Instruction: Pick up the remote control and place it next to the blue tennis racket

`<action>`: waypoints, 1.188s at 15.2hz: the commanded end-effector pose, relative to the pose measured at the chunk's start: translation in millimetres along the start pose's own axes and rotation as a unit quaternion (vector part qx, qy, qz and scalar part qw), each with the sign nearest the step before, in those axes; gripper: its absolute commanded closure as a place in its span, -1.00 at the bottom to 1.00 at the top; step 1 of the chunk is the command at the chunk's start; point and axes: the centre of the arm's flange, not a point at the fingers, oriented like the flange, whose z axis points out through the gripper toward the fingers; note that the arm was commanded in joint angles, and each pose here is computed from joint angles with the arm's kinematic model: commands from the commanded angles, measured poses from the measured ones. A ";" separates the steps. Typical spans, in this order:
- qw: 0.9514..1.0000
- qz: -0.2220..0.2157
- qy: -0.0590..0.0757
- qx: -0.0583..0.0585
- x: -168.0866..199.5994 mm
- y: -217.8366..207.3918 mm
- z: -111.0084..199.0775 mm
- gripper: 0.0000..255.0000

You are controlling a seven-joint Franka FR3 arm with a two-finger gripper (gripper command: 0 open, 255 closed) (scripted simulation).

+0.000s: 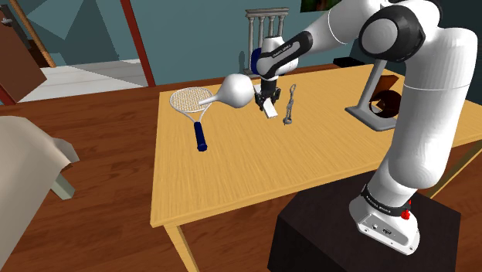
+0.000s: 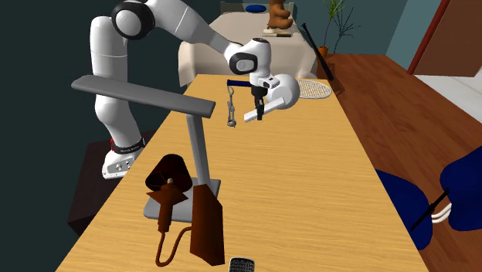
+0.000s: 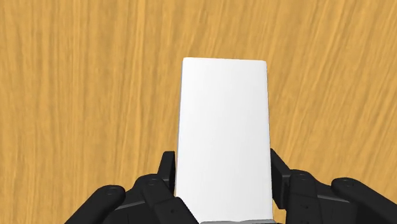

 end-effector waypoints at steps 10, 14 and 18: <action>1.000 -0.003 -0.006 -0.001 -1.3 -2.4 -34.4 -1.00; 1.000 -0.003 -0.006 -0.001 -1.2 -2.4 -44.8 -1.00; 1.000 -0.003 -0.006 -0.001 -1.2 -2.4 -44.8 -1.00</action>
